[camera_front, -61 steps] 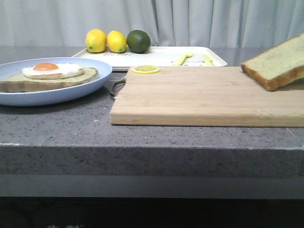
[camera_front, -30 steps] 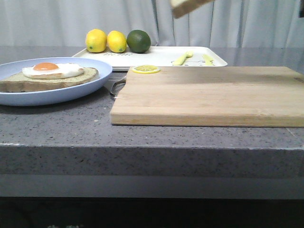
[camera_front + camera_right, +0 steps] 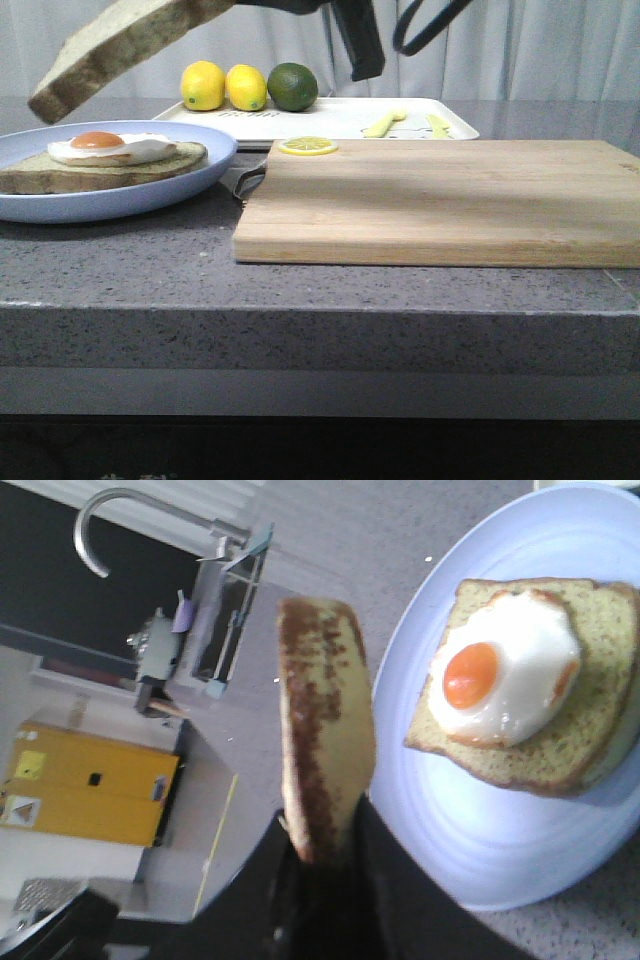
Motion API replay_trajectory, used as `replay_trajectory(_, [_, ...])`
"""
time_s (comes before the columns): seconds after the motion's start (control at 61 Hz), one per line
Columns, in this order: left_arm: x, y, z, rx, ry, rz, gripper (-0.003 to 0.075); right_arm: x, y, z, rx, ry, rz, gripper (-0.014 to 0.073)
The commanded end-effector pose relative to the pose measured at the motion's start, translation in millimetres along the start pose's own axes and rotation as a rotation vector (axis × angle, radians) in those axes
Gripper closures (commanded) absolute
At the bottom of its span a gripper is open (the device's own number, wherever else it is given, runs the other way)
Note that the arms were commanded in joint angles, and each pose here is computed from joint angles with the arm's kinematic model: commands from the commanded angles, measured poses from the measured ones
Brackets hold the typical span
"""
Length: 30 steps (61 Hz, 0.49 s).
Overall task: Place bread and move sandwich to tray
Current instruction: 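Carry the bread slice with the right gripper over the egg toast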
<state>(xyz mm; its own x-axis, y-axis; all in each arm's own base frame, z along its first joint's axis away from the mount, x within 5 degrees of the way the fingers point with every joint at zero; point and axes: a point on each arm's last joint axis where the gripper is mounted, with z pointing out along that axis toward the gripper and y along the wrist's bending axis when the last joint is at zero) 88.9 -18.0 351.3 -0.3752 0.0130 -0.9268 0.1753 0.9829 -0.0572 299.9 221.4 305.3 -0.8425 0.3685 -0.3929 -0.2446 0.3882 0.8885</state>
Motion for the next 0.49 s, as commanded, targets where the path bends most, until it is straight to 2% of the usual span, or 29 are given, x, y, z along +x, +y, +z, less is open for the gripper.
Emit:
replay_trajectory(0.0, [-14.6, -1.7, -2.1, 0.014, -0.096, 0.005, 0.0281, -6.5, 30.1, 2.4, -0.03, -0.111, 0.052, 0.0498])
replay_trajectory(0.131, [-14.6, -1.7, -2.1, 0.014, -0.096, 0.005, 0.0281, -4.3, 32.7, 25.0, -0.005, -0.123, 0.123, 0.0498])
replay_trajectory(0.295, [-14.6, -1.7, -2.1, 0.014, -0.096, 0.005, 0.0281, -7.4, 33.3, 58.3, -0.028, -0.104, 0.243, 0.0498])
replay_trajectory(0.475, [-14.6, -1.7, -2.1, 0.014, -0.096, 0.005, 0.0281, -10.1, 26.7, 83.9, -0.026, -0.099, 0.297, 0.0498])
